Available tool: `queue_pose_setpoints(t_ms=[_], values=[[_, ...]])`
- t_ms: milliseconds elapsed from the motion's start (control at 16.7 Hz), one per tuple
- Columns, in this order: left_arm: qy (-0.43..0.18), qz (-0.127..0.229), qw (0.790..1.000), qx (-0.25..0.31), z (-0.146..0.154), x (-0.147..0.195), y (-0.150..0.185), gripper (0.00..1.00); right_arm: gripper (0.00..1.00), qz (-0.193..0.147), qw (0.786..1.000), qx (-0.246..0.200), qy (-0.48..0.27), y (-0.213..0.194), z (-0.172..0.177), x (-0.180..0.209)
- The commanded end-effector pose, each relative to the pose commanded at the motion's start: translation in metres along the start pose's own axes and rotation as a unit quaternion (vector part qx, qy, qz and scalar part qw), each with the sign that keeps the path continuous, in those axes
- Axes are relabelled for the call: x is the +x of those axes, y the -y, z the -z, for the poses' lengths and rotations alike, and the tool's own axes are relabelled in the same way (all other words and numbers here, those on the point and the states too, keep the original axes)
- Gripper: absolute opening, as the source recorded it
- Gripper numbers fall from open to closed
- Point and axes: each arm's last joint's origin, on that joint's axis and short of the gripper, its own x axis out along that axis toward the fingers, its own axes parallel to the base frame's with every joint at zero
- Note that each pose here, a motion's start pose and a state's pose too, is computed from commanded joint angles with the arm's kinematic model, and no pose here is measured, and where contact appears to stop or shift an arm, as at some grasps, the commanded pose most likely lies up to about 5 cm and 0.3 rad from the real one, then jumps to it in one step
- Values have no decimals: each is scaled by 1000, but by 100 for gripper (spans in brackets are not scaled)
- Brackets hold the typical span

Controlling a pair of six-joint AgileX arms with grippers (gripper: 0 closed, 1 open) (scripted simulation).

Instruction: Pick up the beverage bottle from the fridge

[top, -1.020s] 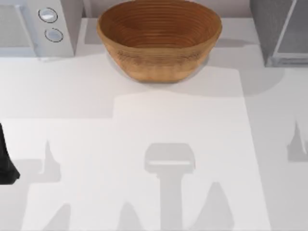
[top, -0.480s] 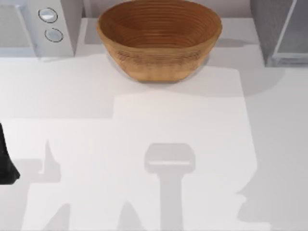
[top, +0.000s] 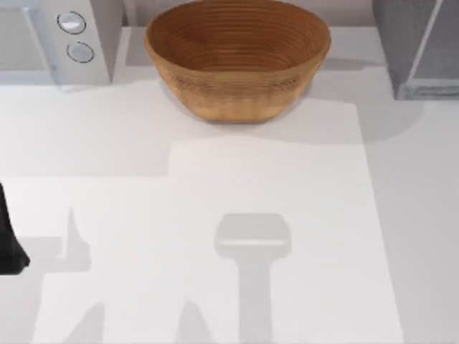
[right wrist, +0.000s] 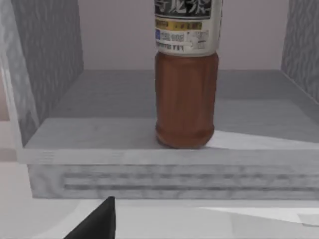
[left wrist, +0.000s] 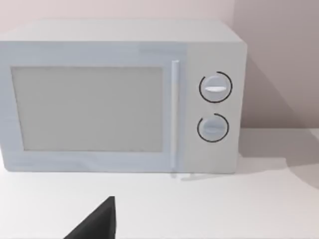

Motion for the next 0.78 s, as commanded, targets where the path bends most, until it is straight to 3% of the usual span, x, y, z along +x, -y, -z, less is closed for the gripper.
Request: queue_pose_setpoints(t_ms=[420, 780], values=[[0, 0, 1000, 0, 0, 0, 0, 100, 100, -2, 1000, 1, -2, 0, 1, 4], [0, 0, 1000, 0, 0, 0, 0, 100, 100, -1, 1000, -1, 3, 7, -6, 80]])
